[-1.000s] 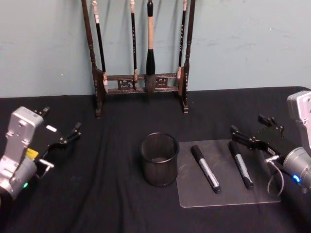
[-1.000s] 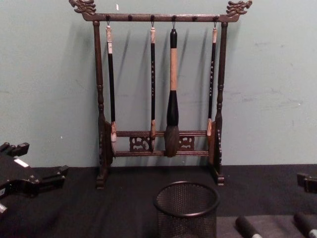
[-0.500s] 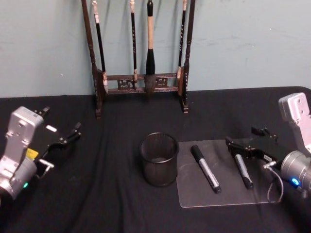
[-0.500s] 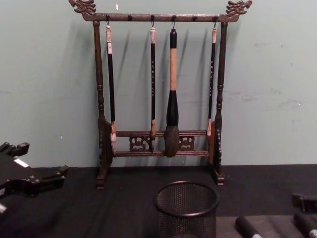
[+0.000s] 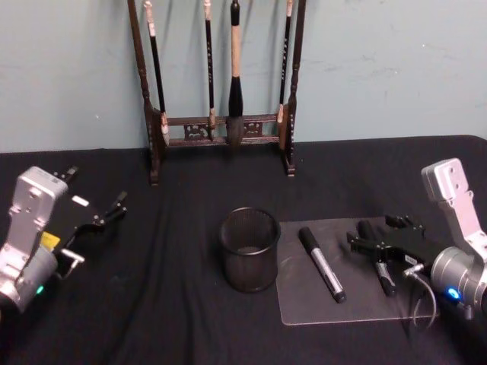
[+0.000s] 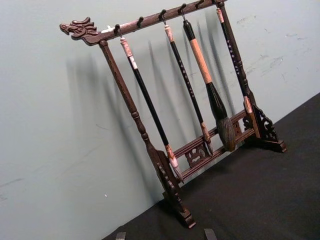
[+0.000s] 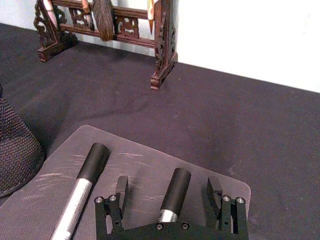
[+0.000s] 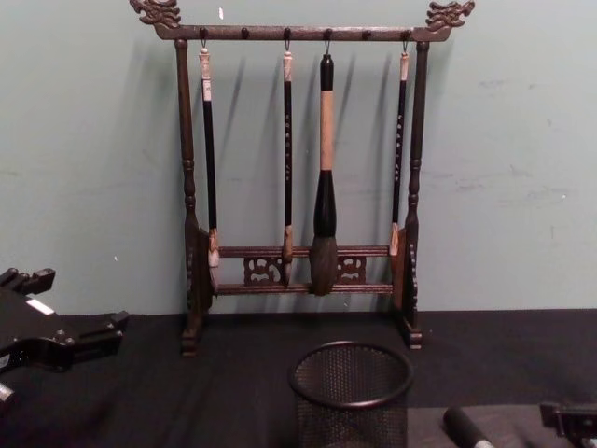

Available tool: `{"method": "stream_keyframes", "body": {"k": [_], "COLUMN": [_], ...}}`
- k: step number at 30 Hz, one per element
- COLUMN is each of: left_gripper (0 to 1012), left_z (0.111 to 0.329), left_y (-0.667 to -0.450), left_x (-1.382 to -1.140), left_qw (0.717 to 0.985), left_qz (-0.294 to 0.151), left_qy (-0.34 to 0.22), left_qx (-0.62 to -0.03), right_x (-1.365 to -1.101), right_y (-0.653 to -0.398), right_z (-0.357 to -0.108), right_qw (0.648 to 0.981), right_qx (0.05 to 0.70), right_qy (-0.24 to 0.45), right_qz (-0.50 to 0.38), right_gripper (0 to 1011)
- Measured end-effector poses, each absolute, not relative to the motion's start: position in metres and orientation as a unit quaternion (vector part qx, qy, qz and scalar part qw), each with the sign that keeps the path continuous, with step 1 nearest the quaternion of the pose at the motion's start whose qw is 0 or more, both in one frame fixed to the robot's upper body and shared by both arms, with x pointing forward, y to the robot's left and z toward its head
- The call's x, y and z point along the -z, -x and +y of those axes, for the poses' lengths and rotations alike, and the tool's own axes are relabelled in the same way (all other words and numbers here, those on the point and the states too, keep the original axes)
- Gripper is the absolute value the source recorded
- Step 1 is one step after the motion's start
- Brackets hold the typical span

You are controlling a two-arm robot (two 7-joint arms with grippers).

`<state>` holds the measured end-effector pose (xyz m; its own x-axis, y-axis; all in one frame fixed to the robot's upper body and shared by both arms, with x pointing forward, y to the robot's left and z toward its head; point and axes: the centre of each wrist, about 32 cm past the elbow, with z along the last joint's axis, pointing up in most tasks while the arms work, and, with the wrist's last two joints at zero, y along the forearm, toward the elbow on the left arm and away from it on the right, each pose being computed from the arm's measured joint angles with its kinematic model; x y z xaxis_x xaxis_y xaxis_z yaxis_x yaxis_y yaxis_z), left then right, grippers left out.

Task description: Pick up the water-based marker from the table and place it into the pen holder.

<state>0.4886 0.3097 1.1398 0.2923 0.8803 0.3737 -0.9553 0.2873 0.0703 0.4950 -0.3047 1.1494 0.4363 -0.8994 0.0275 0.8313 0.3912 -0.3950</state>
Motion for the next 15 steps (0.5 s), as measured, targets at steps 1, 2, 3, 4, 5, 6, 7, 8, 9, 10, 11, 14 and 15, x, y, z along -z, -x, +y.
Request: {"method": "stream_keyframes", "body": {"k": [1,2,3,4,5,6,7,8,9,10,11,14,15], "left_gripper": [1009,1009,1009,1009,1009,1009,1009,1009,1009,1009,1009,1009,1009], "left_z": [0.3097,0.3097,0.3097,0.3097,0.3097,0.3096,0.3097,0.3097,0.3097,0.3097,0.3097,0.3097,0.3097], "left_y": [-0.4886,-0.4886,-0.4886,-0.4886,-0.4886,-0.4886,-0.4886,-0.4886,-0.4886,-0.4886,-0.4886,-0.4886,-0.4886], "left_x": [-1.1398,-1.1398,-1.1398,-1.1397,-1.1398,-1.1398,-1.1398,-1.1398,-1.1398,-1.1398,-1.1398,-1.1398,-1.1398], "left_qw": [0.791,0.791,0.791,0.791,0.791,0.791,0.791,0.791,0.791,0.791,0.791,0.791,0.791], "left_qz": [-0.132,-0.132,-0.132,-0.132,-0.132,-0.132,-0.132,-0.132,-0.132,-0.132,-0.132,-0.132,-0.132], "left_qy": [-0.141,-0.141,-0.141,-0.142,-0.141,-0.141,-0.141,-0.141,-0.141,-0.142,-0.141,-0.141,-0.142], "left_qx": [-0.58,-0.58,-0.58,-0.58,-0.58,-0.58,-0.58,-0.58,-0.58,-0.58,-0.58,-0.58,-0.58], "right_x": [-1.1489,-1.1482,-1.1471,-1.1467,-1.1463,-1.1458,-1.1448,-1.1443,-1.1435,-1.1431,-1.1428,-1.1415,-1.1409], "right_y": [-0.4952,-0.4955,-0.4957,-0.4958,-0.4959,-0.496,-0.4961,-0.4962,-0.4963,-0.4964,-0.4964,-0.4967,-0.4968], "right_z": [-0.3048,-0.3047,-0.3045,-0.3044,-0.3044,-0.3044,-0.3043,-0.3043,-0.3042,-0.3041,-0.304,-0.3039,-0.3039], "right_qw": [0.829,0.829,0.829,0.829,0.829,0.829,0.83,0.83,0.83,0.83,0.83,0.83,0.83], "right_qx": [0.521,0.521,0.52,0.519,0.519,0.519,0.518,0.518,0.517,0.517,0.516,0.515,0.515], "right_qy": [0.178,0.178,0.179,0.18,0.18,0.18,0.181,0.182,0.183,0.183,0.184,0.186,0.187], "right_qz": [0.097,0.098,0.099,0.1,0.1,0.1,0.101,0.102,0.102,0.102,0.102,0.101,0.101], "right_gripper": [1002,1002,1000,1002,1002,1002,1002,1002,1002,1002,1002,1002,1002]}}
